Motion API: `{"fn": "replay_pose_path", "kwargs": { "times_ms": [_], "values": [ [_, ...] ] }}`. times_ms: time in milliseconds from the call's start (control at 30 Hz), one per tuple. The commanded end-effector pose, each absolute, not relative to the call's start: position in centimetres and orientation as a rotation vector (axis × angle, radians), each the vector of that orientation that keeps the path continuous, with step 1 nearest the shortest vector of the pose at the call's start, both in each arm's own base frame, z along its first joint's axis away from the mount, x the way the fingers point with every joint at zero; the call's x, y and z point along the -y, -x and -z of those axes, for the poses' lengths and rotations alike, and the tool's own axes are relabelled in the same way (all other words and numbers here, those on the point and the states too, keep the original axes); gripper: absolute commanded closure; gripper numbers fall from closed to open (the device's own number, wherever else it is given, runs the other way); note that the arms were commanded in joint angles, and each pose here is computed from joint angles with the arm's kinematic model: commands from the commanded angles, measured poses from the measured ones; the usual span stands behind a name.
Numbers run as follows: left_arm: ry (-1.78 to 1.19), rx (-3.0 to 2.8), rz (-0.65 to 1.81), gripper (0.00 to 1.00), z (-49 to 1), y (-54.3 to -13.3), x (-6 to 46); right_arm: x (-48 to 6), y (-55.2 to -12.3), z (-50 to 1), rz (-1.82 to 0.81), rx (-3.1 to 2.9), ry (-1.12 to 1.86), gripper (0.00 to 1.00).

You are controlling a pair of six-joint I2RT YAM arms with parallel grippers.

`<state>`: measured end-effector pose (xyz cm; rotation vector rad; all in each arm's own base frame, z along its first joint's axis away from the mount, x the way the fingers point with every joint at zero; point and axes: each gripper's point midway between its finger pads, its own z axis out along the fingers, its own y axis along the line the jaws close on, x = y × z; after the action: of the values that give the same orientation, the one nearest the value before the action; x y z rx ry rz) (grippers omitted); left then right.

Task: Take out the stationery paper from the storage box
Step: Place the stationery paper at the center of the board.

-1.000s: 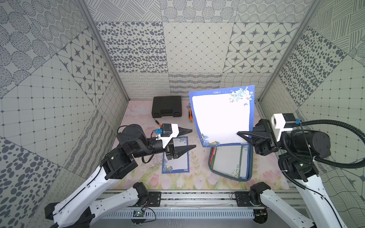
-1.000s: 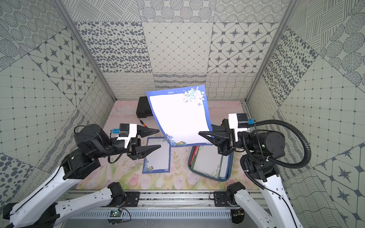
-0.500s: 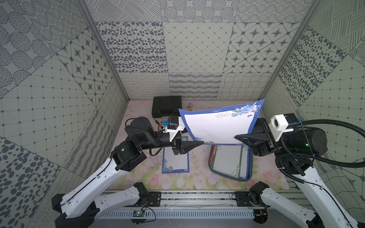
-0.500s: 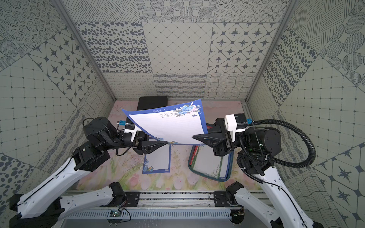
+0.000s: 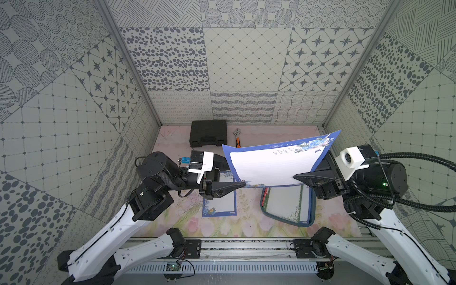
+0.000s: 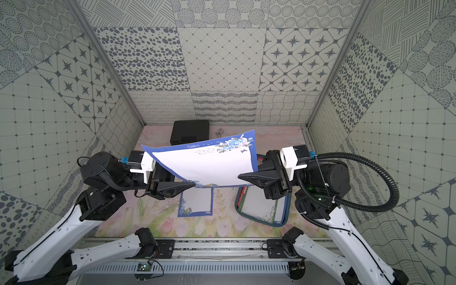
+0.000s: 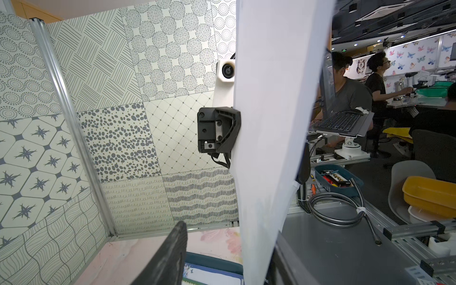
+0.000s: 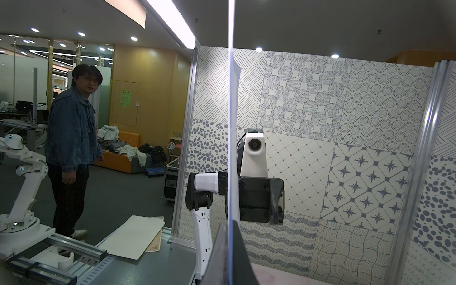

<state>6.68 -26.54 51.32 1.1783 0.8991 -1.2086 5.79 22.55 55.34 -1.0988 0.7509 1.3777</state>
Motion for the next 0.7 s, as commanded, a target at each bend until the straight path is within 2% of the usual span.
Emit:
{"fn": "replay_pose_path", "kwargs": {
  "times_ms": [0,133,267,467,667],
  "values": [
    [-1.196,-0.825,1.245,0.47,-52.6,-5.5,26.3,-22.6,-7.1,-55.7,-1.327,-0.774,1.023,1.0],
    [-1.182,-0.846,1.271,0.51,-52.6,-5.9,26.7,-23.2,-7.4,-55.1,-1.352,-0.785,1.039,1.0],
    [-1.146,-0.854,1.283,0.63,-52.9,-6.4,26.9,-23.9,-8.0,-53.9,-1.359,-0.815,1.042,1.0],
    [-1.106,-0.882,1.284,0.75,-52.7,-7.1,27.1,-24.5,-8.9,-52.9,-1.346,-0.847,1.033,1.0],
    [-1.057,-0.908,1.284,0.97,-52.6,-8.0,27.2,-25.0,-9.7,-52.0,-1.343,-0.874,1.026,1.0]
  ]
}}
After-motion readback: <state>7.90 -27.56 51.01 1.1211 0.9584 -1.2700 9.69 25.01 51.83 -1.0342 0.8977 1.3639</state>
